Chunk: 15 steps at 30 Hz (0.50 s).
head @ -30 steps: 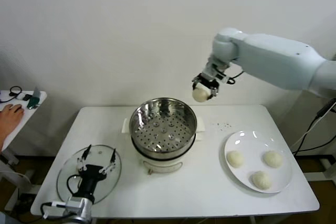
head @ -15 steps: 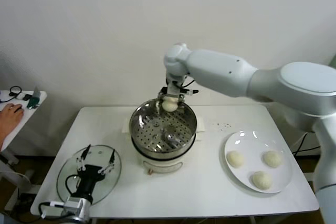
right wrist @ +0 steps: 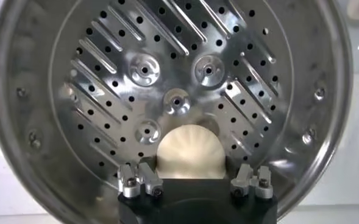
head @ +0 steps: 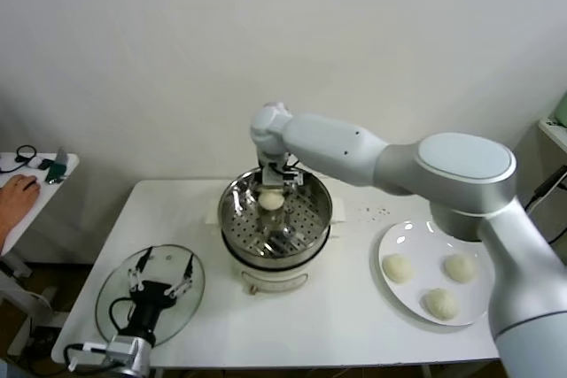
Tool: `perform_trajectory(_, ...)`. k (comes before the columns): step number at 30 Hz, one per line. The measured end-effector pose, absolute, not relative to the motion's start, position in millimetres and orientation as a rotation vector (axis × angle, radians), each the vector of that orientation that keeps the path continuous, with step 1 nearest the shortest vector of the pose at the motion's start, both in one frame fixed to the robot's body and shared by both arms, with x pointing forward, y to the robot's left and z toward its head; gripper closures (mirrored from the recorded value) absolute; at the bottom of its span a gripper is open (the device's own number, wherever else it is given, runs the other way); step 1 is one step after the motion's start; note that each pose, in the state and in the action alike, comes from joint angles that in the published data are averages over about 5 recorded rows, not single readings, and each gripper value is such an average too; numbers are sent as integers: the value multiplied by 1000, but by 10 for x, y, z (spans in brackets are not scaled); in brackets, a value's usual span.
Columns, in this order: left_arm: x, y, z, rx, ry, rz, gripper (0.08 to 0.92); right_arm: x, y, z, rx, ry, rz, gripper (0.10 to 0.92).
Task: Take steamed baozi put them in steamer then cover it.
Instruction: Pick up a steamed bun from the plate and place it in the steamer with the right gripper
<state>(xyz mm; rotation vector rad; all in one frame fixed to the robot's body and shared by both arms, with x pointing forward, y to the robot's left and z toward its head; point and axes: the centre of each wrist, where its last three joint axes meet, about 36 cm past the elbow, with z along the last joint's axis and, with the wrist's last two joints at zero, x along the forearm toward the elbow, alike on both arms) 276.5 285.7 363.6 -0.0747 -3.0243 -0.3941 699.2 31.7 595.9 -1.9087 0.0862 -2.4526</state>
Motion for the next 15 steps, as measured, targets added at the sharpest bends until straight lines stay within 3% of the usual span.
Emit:
perform_trajectory(9,2757,2854,3621,-76,-3021,-391,177,7060,271,5876,-1925,94,-2474,288)
perform_trajectory(15,2749,2859,3599,-74,-3017,-390,177,7061,275,5845,-1937,99,-2474,218)
